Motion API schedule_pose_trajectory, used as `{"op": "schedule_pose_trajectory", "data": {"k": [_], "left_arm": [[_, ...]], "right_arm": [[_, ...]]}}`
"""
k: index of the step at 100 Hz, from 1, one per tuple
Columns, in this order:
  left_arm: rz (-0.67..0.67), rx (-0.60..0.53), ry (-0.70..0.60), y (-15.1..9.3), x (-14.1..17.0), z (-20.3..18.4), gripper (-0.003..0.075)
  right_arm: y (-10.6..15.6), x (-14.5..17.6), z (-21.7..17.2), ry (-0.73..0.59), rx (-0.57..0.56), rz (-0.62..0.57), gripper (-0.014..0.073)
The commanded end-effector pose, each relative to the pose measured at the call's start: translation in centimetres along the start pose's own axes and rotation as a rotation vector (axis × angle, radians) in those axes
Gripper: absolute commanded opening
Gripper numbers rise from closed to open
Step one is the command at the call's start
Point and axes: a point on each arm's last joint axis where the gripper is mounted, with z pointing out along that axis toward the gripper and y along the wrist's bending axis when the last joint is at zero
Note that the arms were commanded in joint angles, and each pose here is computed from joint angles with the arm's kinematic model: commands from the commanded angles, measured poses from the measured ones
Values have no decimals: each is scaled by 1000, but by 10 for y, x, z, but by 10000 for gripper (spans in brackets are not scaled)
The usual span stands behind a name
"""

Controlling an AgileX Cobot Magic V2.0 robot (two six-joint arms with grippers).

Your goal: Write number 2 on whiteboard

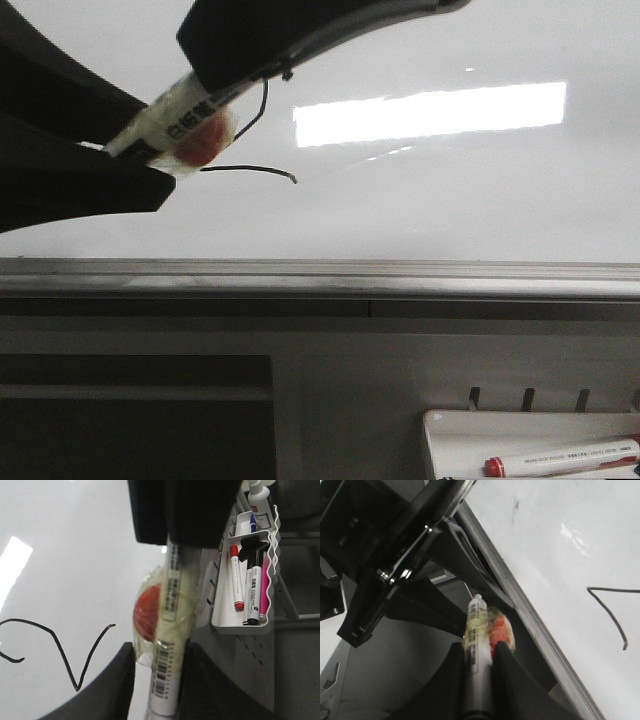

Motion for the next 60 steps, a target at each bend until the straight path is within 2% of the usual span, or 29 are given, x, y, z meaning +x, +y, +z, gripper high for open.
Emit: {"op": "schedule_pose_trajectory", "data": {"k": [1, 19, 36, 49, 56, 60], "left_arm": [[-25, -25, -51, 8, -11, -1, 174], [-31, -32, -31, 9, -9, -1, 131], [-31, -32, -31, 9, -9, -1, -22], [-33, -31, -35, 8, -10, -1, -20], [-33, -31, -35, 8, -10, -1, -20], [-34, -31, -37, 8, -10, -1, -20]], "right_arm": [[-2, -19, -10, -115, 38, -6, -50], [-2, -19, -10, -115, 38, -6, -50], [-2, -20, -10, -116, 36, 0, -50], [-2, -20, -10, -120, 34, 9, -47], [-2, -20, -10, -121, 35, 9, 20], [-2, -20, -10, -121, 35, 9, 120]]}}
